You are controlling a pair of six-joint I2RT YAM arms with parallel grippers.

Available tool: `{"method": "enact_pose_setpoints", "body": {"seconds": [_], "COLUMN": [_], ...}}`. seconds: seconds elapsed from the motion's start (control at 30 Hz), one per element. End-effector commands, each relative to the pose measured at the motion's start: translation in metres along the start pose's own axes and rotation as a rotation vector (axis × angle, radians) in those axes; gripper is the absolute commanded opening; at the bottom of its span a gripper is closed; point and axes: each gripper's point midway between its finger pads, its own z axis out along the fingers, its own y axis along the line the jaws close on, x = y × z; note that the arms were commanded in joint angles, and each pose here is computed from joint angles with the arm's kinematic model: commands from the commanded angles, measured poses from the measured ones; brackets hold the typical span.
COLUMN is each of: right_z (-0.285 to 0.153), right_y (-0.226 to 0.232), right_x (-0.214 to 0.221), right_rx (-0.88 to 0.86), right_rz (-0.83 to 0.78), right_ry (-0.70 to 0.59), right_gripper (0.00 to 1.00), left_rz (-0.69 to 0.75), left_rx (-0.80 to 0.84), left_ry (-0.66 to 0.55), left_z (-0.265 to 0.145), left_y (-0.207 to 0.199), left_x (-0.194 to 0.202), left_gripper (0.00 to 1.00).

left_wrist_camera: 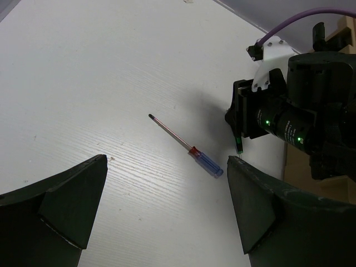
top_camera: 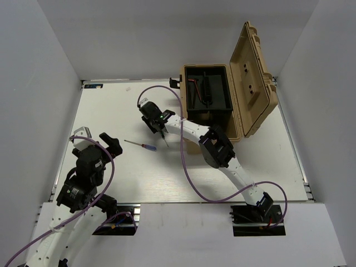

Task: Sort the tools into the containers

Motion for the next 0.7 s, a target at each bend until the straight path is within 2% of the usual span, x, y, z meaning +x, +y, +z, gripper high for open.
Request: {"method": "enact_pose_setpoints", "body": {"seconds": [0.0,0.23,0.67], "right_z": [0.001,-0.006,-0.014], "right_y": [0.017,0.04,0.034], "right_x": [0.013,0.018,0.023], "right_rx": [-0.074,-0.196,-0.213], "right_rz": [0.012,0.031,-0.029], "right_ry": [0.045,0.076,0.091], "right_gripper": [0.43,0.4,0.39], "left_rz": [0.012,0.012,0.007], "left_rx": [0.004,0.004,0.0], "left_ry": [0.004,0.004,-0.008], "left_z": [0.002,0.002,0.001], "left_y": [-0.001,-0.001,0.0], "left_x": [0.002,0.002,0.0], "left_gripper": [0.98,0.98,0.98]}}
